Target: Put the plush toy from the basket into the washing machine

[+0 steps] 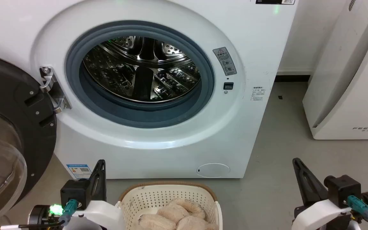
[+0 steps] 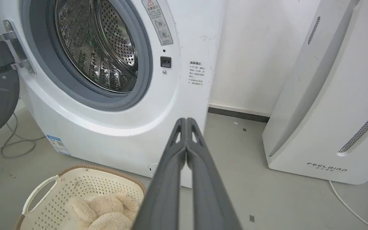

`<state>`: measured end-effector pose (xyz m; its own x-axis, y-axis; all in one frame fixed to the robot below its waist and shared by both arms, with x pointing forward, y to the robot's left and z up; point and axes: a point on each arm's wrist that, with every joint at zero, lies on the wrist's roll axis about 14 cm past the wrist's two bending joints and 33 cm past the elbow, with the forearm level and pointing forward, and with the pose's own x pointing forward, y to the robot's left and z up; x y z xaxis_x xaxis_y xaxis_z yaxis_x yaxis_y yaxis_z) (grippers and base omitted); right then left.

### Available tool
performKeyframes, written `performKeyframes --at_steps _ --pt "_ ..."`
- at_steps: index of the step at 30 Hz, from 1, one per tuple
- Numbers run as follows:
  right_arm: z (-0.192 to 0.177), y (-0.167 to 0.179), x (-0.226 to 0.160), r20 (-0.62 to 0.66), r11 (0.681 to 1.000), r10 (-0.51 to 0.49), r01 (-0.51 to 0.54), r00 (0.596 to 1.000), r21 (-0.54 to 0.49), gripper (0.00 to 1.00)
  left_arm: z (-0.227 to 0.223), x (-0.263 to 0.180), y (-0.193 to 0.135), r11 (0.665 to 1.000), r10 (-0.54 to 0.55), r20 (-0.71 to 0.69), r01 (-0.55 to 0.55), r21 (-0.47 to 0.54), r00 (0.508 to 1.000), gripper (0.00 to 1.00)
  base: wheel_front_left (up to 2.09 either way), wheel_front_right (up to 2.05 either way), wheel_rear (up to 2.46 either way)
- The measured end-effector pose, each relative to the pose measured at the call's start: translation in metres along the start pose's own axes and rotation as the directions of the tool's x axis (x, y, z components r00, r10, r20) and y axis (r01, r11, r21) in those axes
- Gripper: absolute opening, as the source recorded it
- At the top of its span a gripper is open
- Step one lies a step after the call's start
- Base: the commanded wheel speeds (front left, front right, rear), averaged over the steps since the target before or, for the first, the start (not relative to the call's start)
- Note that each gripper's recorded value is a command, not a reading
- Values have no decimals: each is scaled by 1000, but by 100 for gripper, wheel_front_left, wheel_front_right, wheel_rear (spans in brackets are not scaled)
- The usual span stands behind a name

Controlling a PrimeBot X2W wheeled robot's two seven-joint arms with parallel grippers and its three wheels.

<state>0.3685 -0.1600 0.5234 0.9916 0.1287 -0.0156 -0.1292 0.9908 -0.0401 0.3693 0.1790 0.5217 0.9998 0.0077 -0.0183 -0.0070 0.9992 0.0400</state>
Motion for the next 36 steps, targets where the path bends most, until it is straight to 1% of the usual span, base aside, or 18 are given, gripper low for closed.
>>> performKeyframes --at_steps 22,23,29,36 --pt "0 0 0 0 1000 0 0 1000 0 0 0 0 0 1000 0 0 0 0 1000 0 0 0 0" --pt "0 0 0 0 1000 0 0 1000 0 100 0 0 0 1000 0 0 0 0 1000 100 0 0 0" --pt "0 -1 0 1 1000 -2 2 1000 3 100 -1 0 0 1000 1 -3 -1 -3 1000 100 0 0 0" --pt "1 -6 1 17 999 -16 16 1000 43 100 -4 1 -3 1000 -3 -3 3 -5 1000 100 0 0 0"
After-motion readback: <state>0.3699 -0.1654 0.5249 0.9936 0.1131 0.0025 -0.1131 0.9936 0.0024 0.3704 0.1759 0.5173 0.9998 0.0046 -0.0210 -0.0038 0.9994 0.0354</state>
